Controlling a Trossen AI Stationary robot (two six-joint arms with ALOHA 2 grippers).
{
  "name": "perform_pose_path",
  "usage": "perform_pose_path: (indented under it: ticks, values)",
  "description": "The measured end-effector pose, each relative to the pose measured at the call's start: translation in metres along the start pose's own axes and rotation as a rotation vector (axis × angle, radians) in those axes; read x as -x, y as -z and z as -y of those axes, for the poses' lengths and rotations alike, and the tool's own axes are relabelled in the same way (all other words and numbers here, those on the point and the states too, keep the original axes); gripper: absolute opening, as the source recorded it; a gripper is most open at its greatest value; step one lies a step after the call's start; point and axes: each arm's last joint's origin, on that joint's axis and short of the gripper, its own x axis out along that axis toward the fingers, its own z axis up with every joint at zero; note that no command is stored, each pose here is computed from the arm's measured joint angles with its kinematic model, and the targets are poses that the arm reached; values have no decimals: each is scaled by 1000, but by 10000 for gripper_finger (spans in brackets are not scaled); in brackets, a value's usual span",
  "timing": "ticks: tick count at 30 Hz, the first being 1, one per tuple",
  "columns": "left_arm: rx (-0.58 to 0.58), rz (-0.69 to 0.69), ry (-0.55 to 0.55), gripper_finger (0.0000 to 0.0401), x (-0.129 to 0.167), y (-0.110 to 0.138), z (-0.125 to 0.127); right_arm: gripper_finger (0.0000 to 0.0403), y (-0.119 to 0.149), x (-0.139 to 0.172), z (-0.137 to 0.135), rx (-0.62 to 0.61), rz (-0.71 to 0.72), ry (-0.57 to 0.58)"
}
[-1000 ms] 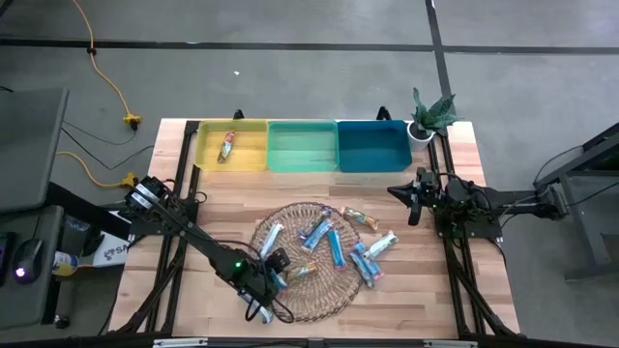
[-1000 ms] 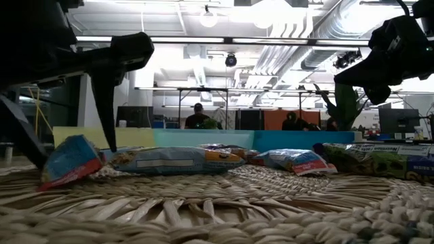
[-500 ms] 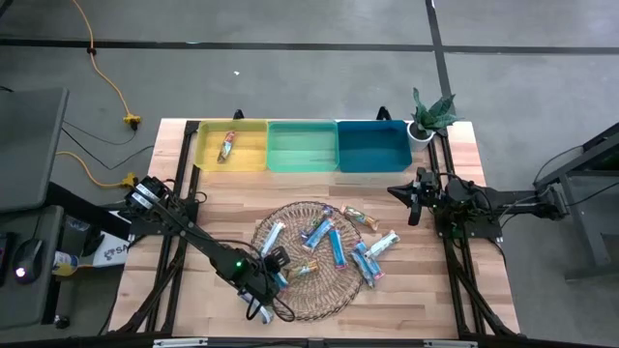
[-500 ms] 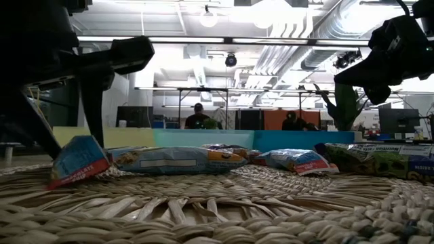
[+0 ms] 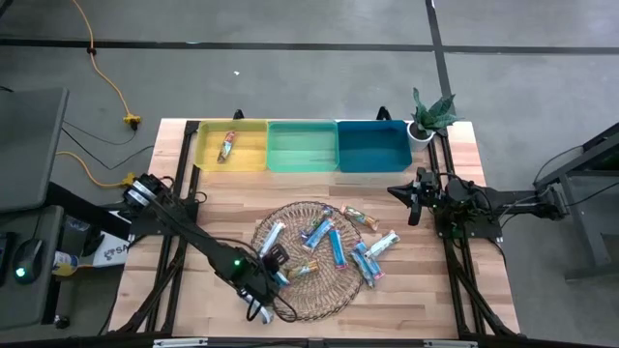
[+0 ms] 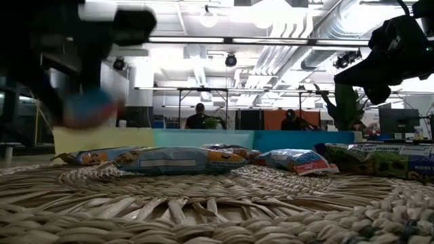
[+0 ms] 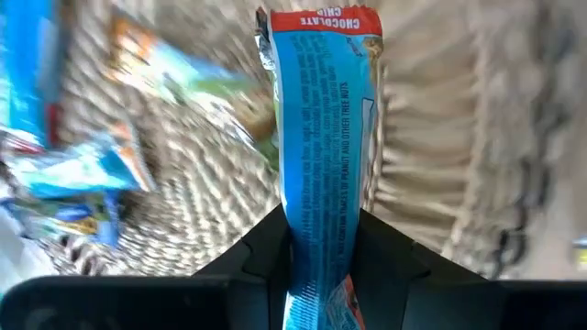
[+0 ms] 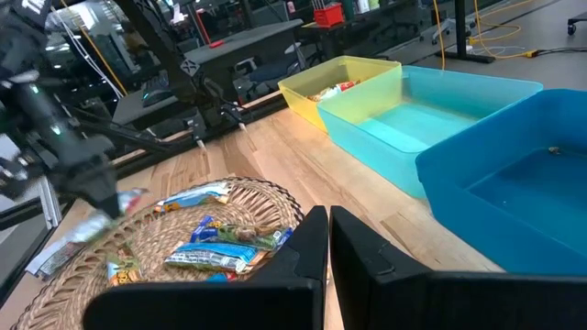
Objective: Pick and place Granola Bars by type
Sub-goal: Put the red granola bar into the yellow bin
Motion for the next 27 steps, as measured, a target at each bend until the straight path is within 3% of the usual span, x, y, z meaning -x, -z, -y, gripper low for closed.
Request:
perform_pose_path:
  ticks: [6, 11, 16, 21, 27]
  values:
    - [175, 216, 124, 94, 50, 4, -22, 0, 0, 0, 0, 0, 0, 0]
    - [350, 420, 249, 94, 97, 24, -49, 0, 0, 0, 0, 0, 0, 0]
    - [464, 709, 330, 94, 142, 46, -80, 0, 0, 0, 0, 0, 0, 0]
    - [502, 966, 263, 94, 183, 71, -104, 0, 0, 0, 0, 0, 1, 0]
    - [549, 1043, 153, 94, 209, 100, -114, 0, 0, 0, 0, 0, 0, 0]
